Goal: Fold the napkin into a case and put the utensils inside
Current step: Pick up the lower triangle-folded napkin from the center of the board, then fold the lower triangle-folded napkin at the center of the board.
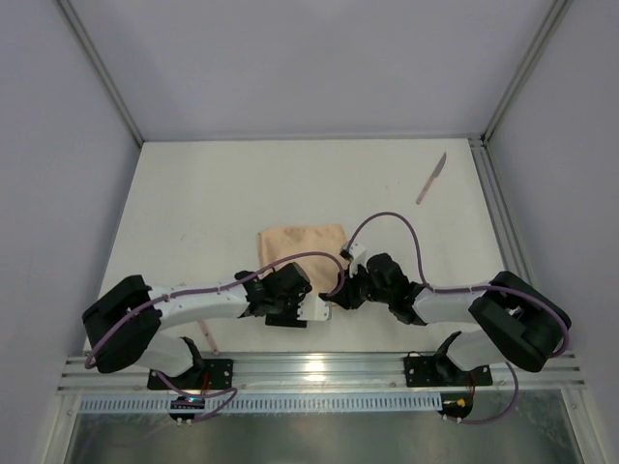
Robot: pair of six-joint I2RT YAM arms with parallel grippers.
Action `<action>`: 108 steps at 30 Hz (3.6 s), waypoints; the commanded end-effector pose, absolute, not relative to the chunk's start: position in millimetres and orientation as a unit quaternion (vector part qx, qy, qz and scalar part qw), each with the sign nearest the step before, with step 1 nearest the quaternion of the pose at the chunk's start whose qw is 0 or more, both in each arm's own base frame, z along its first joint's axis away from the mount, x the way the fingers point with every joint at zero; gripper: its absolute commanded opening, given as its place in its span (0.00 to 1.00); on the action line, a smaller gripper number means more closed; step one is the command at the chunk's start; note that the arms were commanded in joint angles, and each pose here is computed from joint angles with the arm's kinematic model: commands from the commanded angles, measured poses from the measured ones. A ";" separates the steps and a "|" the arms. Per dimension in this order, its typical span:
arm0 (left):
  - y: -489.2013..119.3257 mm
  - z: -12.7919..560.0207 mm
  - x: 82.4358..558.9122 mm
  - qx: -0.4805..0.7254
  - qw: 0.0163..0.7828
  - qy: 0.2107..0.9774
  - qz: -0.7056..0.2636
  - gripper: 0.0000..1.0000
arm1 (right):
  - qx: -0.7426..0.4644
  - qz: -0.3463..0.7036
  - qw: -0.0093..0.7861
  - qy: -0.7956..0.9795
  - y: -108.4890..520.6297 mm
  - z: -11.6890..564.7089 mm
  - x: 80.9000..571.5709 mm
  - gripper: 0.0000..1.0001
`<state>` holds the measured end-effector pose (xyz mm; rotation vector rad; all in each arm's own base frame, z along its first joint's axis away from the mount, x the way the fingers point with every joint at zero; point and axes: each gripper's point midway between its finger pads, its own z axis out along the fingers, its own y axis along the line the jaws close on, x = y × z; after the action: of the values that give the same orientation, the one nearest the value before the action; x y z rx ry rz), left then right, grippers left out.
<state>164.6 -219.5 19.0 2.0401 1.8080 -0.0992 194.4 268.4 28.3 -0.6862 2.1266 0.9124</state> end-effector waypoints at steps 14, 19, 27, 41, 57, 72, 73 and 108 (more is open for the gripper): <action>-212.4 -5.2 167.5 0.712 0.189 0.676 -0.002 0.00 | -0.296 0.384 0.401 0.777 279.0 64.9 199.9 0.27; -227.9 21.5 171.2 0.688 0.211 0.691 -0.068 0.00 | -0.353 0.375 0.472 0.716 273.4 94.3 197.2 0.32; -234.8 49.5 180.4 0.661 0.215 0.707 -0.131 0.00 | -0.450 0.299 0.608 0.581 258.2 128.0 182.9 0.46; -238.4 68.5 187.5 0.646 0.216 0.713 -0.164 0.00 | -0.542 0.187 0.603 0.555 295.1 84.4 174.0 0.73; -237.6 71.1 186.4 0.637 0.210 0.716 -0.194 0.00 | -0.569 0.135 0.577 0.570 303.0 54.2 186.9 0.73; -230.5 69.1 187.7 0.622 0.202 0.725 -0.218 0.00 | -0.553 0.140 0.554 0.606 307.4 44.2 189.8 0.13; -230.2 69.2 187.6 0.621 0.201 0.725 -0.219 0.00 | -0.556 0.147 0.546 0.609 307.9 42.2 186.0 0.05; -205.4 70.7 218.0 0.604 0.399 0.686 -0.074 0.96 | -0.411 0.402 0.322 0.752 322.1 47.9 197.9 0.04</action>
<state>186.1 -195.7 52.3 1.6133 1.8681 -0.3164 198.7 309.9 34.5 -1.0851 1.9989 0.9787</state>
